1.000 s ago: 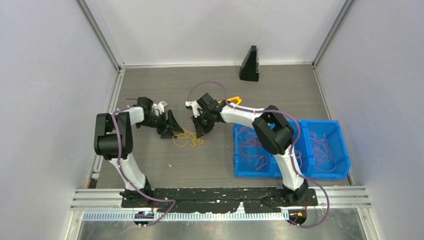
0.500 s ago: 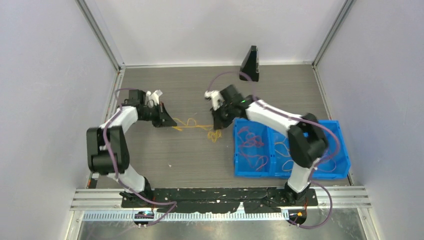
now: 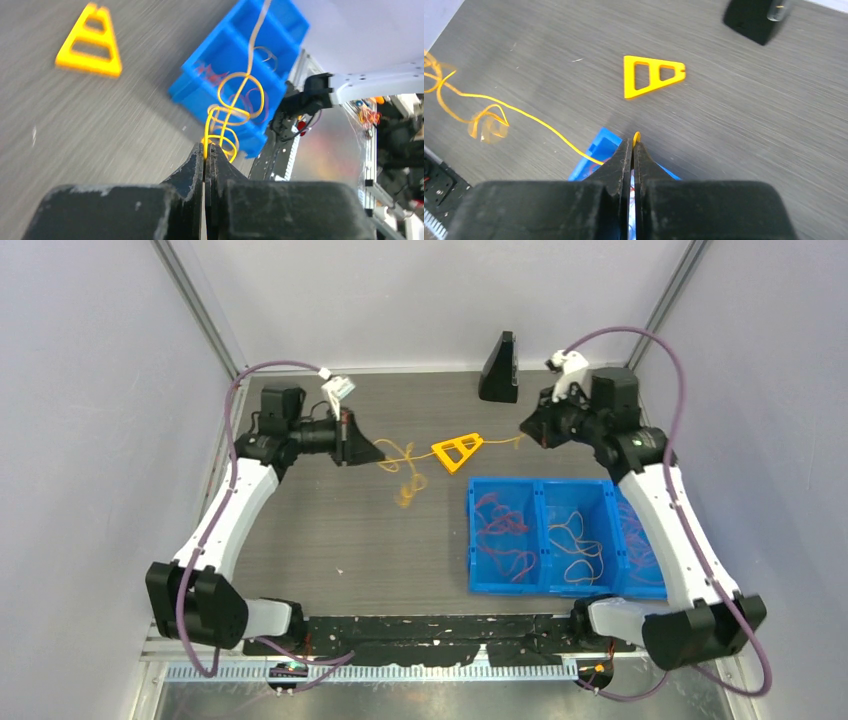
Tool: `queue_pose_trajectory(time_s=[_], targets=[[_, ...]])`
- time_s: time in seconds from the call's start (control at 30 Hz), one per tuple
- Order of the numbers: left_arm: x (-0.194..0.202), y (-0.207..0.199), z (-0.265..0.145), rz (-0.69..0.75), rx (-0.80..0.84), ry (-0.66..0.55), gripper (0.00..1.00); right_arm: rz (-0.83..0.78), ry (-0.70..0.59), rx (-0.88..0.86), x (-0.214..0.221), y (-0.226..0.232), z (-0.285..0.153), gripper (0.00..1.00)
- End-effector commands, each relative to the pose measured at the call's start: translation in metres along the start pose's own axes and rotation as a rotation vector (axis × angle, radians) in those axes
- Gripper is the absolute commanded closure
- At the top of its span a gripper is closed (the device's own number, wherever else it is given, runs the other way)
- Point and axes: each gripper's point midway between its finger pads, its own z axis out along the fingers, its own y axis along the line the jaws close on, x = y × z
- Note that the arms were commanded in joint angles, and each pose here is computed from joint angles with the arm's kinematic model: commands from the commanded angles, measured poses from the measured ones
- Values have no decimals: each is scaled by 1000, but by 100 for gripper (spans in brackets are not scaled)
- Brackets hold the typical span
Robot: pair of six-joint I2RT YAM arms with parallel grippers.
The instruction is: Untangle the cables
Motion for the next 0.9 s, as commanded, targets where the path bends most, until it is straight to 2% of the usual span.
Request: queue_pose_trajectory(time_s=[0.0,0.13,0.33,0.43,0.57,0.7,0.87], targets=[[-73,-88,4,259,159,-166,100,-83,-71,73,-12,5,-61,95],[-90,-154,21,406,296,-190,100,-121,-78,173,2,-1,-94,95],[-77,-212,90,422,460,-99,100,-62,-46,343,25,-17,-124,95],[-71,-231,123,434,498,-106,100,3,-37,417,32,-23,-135,95],[-63,-246,171,450,510,-111,100,185,33,541,74,-38,-151,95],[-56,-264,211,481,515,-142,100,360,121,594,116,-42,-154,95],[-36,-267,263,507,507,-138,100,491,160,695,138,-59,-154,95]])
